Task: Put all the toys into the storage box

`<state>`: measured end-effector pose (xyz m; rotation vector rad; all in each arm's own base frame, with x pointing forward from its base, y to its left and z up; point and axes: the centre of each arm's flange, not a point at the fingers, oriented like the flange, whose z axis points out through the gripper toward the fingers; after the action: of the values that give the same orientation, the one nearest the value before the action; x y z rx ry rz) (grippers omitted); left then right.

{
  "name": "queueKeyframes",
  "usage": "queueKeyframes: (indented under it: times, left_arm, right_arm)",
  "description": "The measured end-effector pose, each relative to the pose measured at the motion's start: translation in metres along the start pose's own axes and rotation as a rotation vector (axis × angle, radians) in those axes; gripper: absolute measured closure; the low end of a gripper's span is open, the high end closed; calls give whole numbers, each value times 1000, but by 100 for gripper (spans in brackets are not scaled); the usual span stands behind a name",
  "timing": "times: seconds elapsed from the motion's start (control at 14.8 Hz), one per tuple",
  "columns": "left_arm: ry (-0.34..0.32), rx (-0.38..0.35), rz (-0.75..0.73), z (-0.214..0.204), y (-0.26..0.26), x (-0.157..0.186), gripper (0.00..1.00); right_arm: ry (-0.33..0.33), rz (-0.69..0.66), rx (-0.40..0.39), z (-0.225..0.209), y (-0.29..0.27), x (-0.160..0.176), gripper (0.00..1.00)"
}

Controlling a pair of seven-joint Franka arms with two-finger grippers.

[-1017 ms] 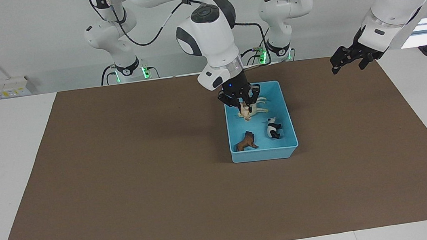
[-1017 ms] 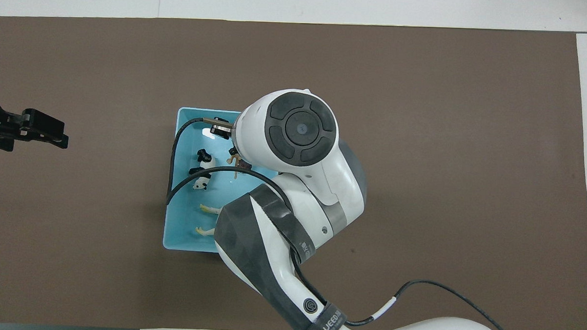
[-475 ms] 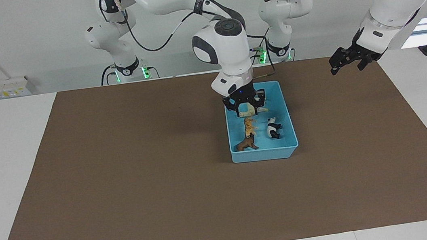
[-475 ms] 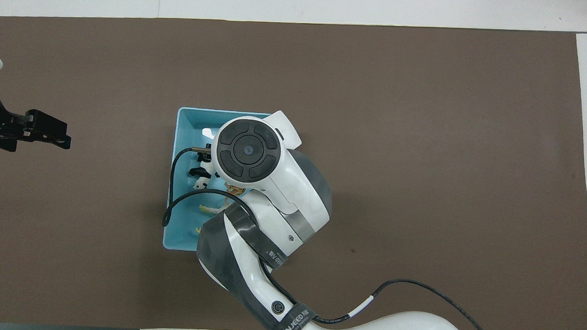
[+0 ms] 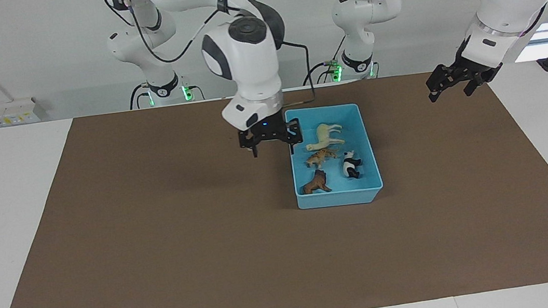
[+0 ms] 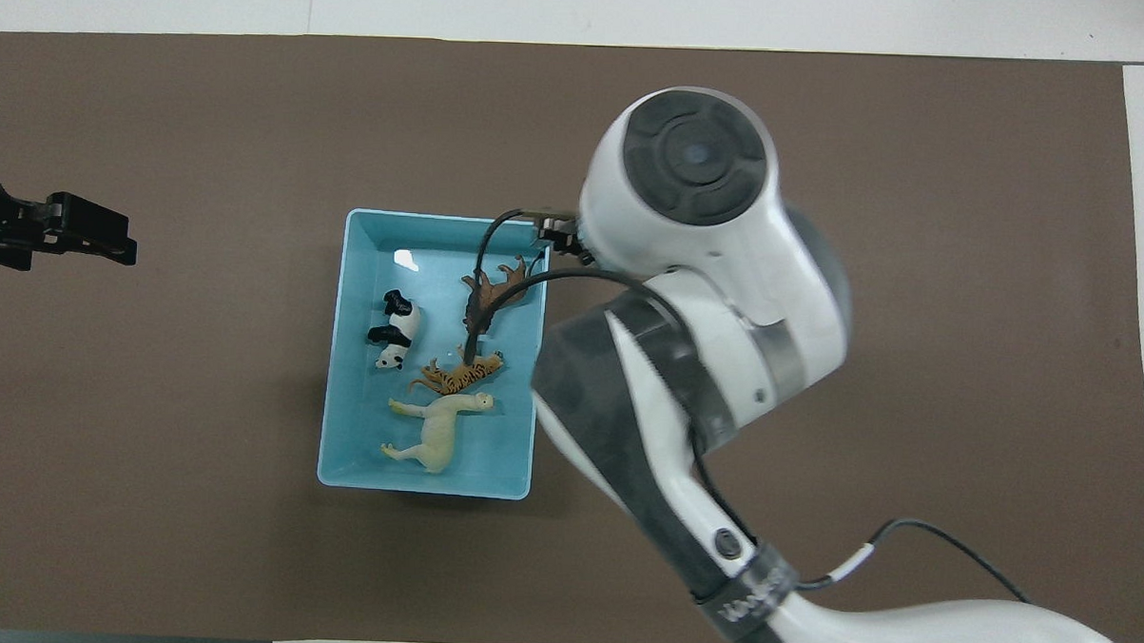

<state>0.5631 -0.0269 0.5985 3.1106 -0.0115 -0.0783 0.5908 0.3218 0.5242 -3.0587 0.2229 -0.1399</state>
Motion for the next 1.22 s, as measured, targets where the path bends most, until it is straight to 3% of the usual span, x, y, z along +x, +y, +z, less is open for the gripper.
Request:
queueKeyframes:
  times: [0.27, 0.47, 0.61, 0.81, 1.22]
  left_arm:
    - [0, 0, -4, 2, -2, 0, 0]
    - [1, 0, -7, 1, -4, 1, 0]
    - [3, 0, -7, 1, -4, 1, 0]
    - [7, -1, -8, 1, -5, 1, 0]
    - [10, -1, -13, 0, -8, 1, 0]
  right_arm:
    - [-18, -67, -14, -73, 131, 37, 0]
    - [-43, -128, -22, -124, 225, 38, 0]
    - [-92, -143, -27, -144, 282, 31, 0]
    - [-149, -130, -27, -135, 328, 24, 0]
    - [-190, -119, -57, -92, 340, 15, 0]
